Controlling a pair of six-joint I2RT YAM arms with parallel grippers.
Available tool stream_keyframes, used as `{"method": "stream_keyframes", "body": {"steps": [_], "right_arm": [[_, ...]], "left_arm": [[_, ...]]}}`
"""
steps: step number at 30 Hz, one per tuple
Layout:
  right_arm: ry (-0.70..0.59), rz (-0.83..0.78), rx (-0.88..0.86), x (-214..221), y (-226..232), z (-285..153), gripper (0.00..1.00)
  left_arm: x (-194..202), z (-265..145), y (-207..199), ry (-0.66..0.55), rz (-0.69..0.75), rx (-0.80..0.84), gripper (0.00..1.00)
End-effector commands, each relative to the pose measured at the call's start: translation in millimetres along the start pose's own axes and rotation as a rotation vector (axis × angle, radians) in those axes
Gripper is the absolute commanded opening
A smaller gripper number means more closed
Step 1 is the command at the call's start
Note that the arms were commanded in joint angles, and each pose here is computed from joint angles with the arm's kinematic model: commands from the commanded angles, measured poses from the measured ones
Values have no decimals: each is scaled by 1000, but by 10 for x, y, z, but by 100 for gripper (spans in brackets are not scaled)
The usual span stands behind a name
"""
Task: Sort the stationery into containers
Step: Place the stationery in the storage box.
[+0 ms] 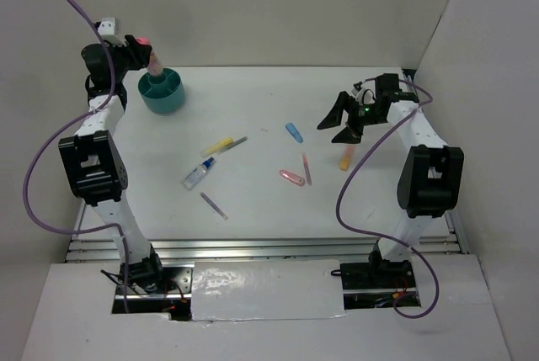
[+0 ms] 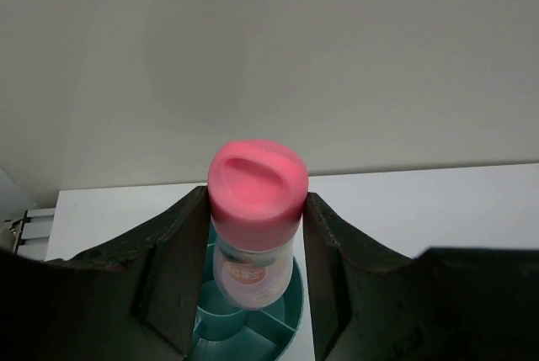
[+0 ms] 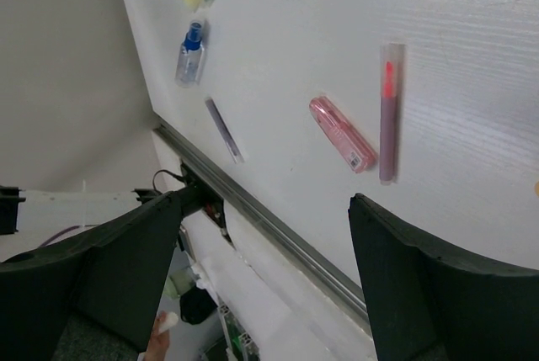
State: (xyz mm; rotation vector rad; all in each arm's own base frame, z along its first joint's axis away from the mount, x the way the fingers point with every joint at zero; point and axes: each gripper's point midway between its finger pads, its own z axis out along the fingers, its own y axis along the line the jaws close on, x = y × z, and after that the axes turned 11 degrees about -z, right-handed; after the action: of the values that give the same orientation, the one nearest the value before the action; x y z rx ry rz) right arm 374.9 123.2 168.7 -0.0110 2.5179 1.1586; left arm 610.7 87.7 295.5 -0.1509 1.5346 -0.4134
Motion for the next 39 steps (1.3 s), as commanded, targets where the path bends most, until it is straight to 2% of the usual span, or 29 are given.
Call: {"method": "stream_keyframes", "body": {"steps": [1, 16, 23, 26, 29, 37, 38, 39], "right_arm": [[-2, -35, 6, -59, 26, 24, 87], [23, -20, 5, -34, -33, 89, 87], [29, -28, 6, -33, -22, 112, 87], [33, -38, 13, -28, -14, 118, 87], [33, -47, 20, -29, 3, 121, 88], [36, -59, 31, -21, 7, 124, 88], [37, -56, 34, -24, -3, 130, 88], [38, -55, 34, -23, -8, 133, 88]], "left_arm": [[-250, 74, -81, -96, 85, 47, 0], [32, 179, 207, -67, 98, -26, 0], [111, 222, 205, -55, 106, -21, 1], [166, 220, 209, -51, 104, -32, 10], [195, 200, 243, -59, 71, -50, 28], [317, 193, 244, -40, 57, -48, 37], [343, 186, 254, -38, 59, -54, 41], [352, 183, 262, -37, 60, -57, 51]]}}
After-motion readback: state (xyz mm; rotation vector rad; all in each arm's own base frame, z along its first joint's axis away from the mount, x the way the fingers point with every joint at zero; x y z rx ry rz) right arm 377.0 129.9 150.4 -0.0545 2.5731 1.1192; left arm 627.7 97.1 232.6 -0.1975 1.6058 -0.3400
